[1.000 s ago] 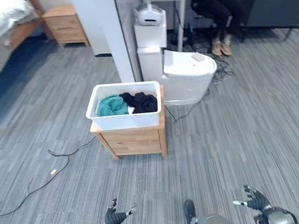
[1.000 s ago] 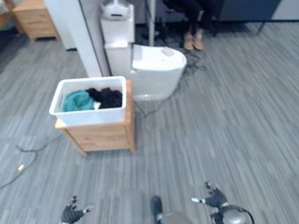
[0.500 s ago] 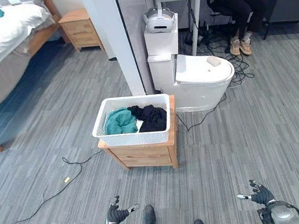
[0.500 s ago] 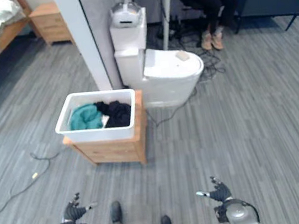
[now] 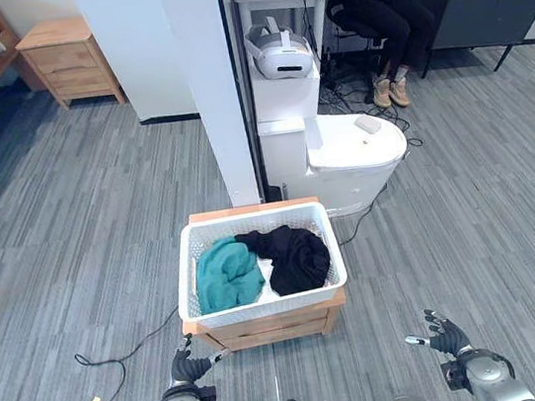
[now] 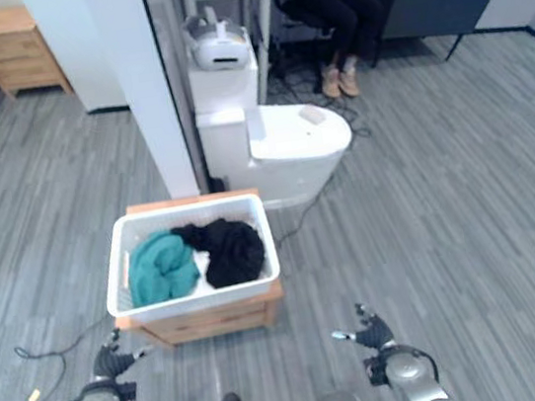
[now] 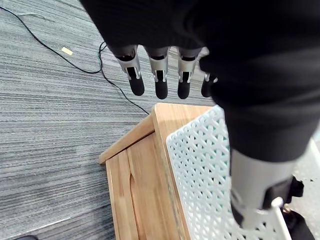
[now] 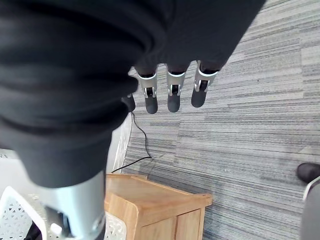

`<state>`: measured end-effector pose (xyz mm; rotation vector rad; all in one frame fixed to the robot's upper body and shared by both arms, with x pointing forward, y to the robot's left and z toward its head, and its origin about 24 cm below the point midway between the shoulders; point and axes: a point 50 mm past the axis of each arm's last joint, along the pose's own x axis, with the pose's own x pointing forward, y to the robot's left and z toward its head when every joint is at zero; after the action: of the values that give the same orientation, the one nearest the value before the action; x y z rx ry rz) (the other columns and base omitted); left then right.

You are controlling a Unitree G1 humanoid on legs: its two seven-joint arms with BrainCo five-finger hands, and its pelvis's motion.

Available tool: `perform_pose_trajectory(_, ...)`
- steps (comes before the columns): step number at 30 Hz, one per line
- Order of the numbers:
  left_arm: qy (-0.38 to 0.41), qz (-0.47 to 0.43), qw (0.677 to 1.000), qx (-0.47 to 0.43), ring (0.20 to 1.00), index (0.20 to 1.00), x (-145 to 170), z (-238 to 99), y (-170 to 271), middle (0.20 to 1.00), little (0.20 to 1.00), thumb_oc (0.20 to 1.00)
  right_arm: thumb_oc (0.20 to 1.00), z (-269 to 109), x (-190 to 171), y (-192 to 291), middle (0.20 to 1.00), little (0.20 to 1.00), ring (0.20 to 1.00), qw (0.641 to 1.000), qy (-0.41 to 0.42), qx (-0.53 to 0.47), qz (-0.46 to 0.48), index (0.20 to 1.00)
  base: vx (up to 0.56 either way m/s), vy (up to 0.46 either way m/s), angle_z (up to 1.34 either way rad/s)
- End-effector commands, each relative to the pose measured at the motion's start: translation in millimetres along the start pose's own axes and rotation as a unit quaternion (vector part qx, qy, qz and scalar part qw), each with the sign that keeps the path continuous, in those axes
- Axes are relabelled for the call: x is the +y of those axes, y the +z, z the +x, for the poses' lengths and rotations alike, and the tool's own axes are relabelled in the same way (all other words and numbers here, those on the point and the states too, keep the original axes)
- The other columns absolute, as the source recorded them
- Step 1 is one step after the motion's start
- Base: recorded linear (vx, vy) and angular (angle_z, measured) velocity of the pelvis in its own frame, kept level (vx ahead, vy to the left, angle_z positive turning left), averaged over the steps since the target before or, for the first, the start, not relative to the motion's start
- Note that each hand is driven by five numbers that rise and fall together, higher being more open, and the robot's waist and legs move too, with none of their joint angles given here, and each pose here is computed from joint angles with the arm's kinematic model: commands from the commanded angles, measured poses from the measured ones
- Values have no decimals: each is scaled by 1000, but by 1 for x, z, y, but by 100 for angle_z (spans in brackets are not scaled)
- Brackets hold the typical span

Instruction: Grab the laundry basket,head to the washer,open it,put in the laundry and shut it.

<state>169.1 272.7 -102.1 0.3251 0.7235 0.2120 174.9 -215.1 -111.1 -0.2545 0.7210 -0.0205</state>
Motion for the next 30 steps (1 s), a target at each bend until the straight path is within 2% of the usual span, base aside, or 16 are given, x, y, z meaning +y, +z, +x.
perform_pose_trajectory(1,25,-9,1000,-9,1000,1000,14,-5,-3,1000,1000,1000,1000,3,-12,10,1000,1000,1000,999,-13,-22,-19,1000,119,-3,13)
perform_pose_trajectory(6,24,-22,999,23,1000,1000,10,-13,-24,1000,1000,1000,1000,-3,-21,-3,1000,1000,1000,999,-28,-6,-28,1000,142,-89,32)
perform_pose_trajectory(10,44,-48,997,34,1000,1000,13,-16,-31,1000,1000,1000,1000,-3,-27,11,1000,1000,1000,998,-35,-37,-30,1000,32,13,13)
perform_pose_trajectory(19,85,-98,990,-50,1000,1000,32,-14,2,1000,1000,1000,1000,-7,-34,72,1000,1000,1000,983,-35,-167,-72,1000,59,134,-14)
perform_pose_trajectory(23,113,-104,985,-83,1000,1000,48,-9,22,1000,1000,1000,1000,-4,-20,110,1000,1000,1000,968,-14,-227,-106,1000,28,140,-13)
perform_pose_trajectory(30,147,-28,985,-86,1000,1000,55,11,49,1000,1000,1000,1000,13,27,152,1000,1000,1000,956,29,-258,-137,1000,-14,71,-15)
